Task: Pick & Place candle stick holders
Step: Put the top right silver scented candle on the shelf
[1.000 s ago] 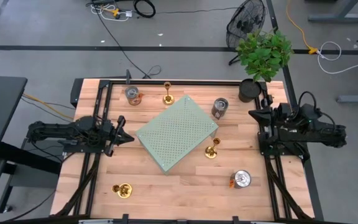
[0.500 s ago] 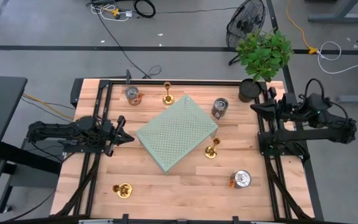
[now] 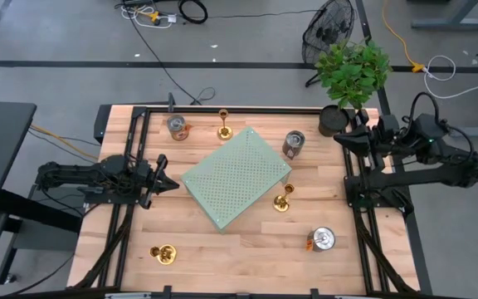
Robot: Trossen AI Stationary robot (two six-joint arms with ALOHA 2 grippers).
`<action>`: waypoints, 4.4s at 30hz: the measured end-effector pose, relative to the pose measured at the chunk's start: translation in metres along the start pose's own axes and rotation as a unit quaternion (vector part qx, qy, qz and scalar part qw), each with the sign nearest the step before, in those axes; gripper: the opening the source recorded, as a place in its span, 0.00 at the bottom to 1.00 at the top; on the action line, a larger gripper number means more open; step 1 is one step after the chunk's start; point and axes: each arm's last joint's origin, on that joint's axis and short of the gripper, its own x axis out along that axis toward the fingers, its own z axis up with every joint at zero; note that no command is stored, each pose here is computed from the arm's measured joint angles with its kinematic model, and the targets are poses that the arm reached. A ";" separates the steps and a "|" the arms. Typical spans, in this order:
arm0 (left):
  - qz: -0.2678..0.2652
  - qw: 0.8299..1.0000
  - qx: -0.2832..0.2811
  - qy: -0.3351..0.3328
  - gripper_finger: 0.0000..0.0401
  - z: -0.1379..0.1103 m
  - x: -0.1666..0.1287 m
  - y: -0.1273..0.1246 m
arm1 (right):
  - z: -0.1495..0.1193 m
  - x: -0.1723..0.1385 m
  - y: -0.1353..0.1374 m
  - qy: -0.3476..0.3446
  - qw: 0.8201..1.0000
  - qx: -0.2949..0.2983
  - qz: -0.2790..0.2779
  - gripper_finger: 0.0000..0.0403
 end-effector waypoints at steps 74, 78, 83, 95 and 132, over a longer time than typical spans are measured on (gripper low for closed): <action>0.000 1.000 0.000 0.000 0.06 0.000 0.000 0.000 | -0.004 -0.006 -0.049 0.265 0.942 -0.033 -0.203 0.00; 0.000 1.000 0.000 0.000 0.06 0.000 0.000 0.000 | -0.005 -0.011 -0.051 0.276 0.936 -0.035 -0.218 0.00; 0.000 1.000 0.000 0.000 0.06 0.000 0.000 0.000 | -0.005 -0.015 -0.049 0.279 0.932 -0.043 -0.228 0.00; 0.000 1.000 0.000 0.000 0.06 0.000 0.000 0.000 | -0.004 -0.023 -0.041 0.273 0.935 -0.079 -0.214 0.04; 0.000 1.000 0.000 -0.001 0.06 0.000 0.000 0.000 | -0.073 -0.029 -0.064 0.414 0.862 0.040 -0.289 0.34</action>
